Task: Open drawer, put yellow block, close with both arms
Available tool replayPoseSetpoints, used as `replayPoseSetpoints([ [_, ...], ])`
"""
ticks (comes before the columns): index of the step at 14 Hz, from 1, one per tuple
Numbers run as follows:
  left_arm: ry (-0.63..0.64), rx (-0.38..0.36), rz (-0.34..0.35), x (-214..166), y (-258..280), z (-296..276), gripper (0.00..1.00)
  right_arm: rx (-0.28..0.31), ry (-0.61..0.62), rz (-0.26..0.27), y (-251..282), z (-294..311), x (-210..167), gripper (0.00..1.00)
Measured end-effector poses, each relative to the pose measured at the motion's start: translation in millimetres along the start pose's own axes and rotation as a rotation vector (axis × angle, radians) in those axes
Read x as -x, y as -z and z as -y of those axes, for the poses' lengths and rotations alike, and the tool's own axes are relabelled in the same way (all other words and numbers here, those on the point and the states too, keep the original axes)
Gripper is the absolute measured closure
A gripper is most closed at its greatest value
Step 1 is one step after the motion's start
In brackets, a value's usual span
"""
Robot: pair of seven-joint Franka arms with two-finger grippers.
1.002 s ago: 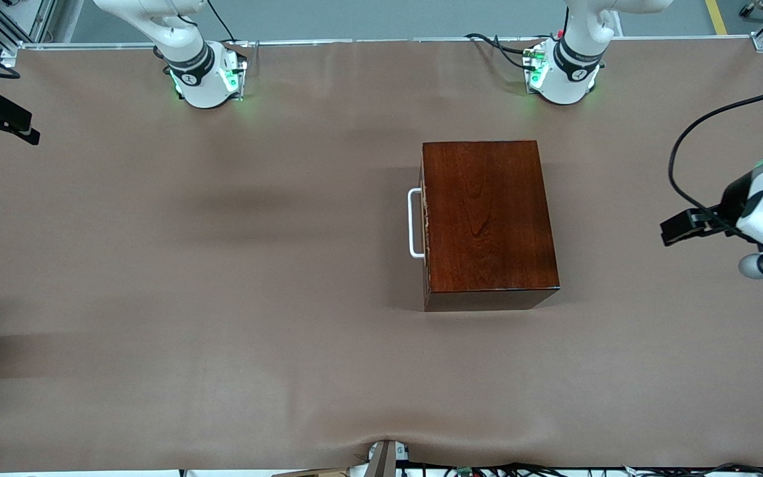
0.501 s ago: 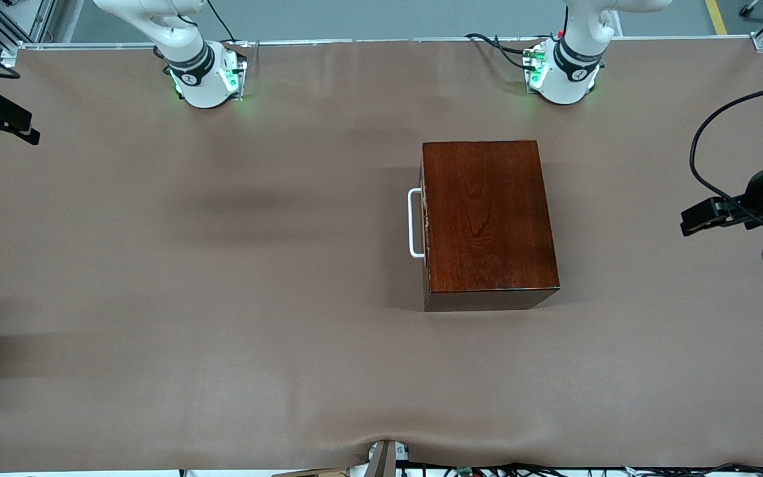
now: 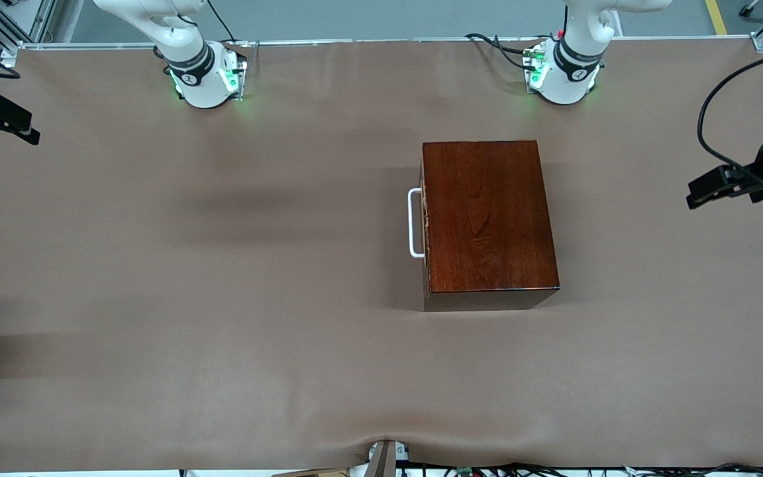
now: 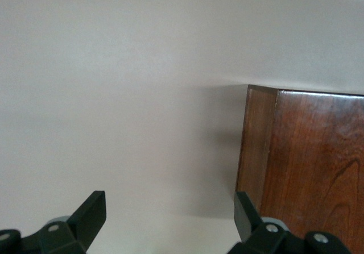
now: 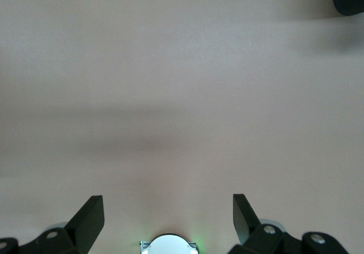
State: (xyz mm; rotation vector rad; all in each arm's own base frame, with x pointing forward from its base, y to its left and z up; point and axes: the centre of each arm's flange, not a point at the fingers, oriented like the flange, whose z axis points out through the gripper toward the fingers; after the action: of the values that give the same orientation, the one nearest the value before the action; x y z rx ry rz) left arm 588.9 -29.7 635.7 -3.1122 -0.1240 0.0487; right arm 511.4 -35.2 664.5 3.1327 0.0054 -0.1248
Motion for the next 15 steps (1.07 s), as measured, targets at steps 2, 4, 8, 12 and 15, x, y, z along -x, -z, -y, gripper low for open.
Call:
replayPoseSetpoints([
  [2, 0.0, 0.004, 0.0, 8.6, 4.7, 2.3, 0.0, 0.0, 0.0, 0.0, 0.0, 0.0, 0.0, 0.0],
  [4, -0.001, 0.005, 0.008, 14.4, 6.1, 3.5, 0.0, 0.0, 0.0, 0.0, 0.0, 0.0, 0.0, 0.0],
  [8, -0.015, 0.013, 0.026, 27.5, 2.7, 0.7, 0.0, 0.0, 0.0, 0.0, 0.0, 0.0, 0.0, 0.0],
  [12, -0.04, 0.016, 0.031, 49.0, 4.7, -8.8, 0.0, 0.0, 0.0, 0.0, 0.0, 0.0, 0.0, 0.0],
  [15, -0.057, 0.01, 0.019, 64.5, 5.3, -17.2, 0.0, 0.0, 0.0, 0.0, 0.0, 0.0, 0.0, 0.0],
])
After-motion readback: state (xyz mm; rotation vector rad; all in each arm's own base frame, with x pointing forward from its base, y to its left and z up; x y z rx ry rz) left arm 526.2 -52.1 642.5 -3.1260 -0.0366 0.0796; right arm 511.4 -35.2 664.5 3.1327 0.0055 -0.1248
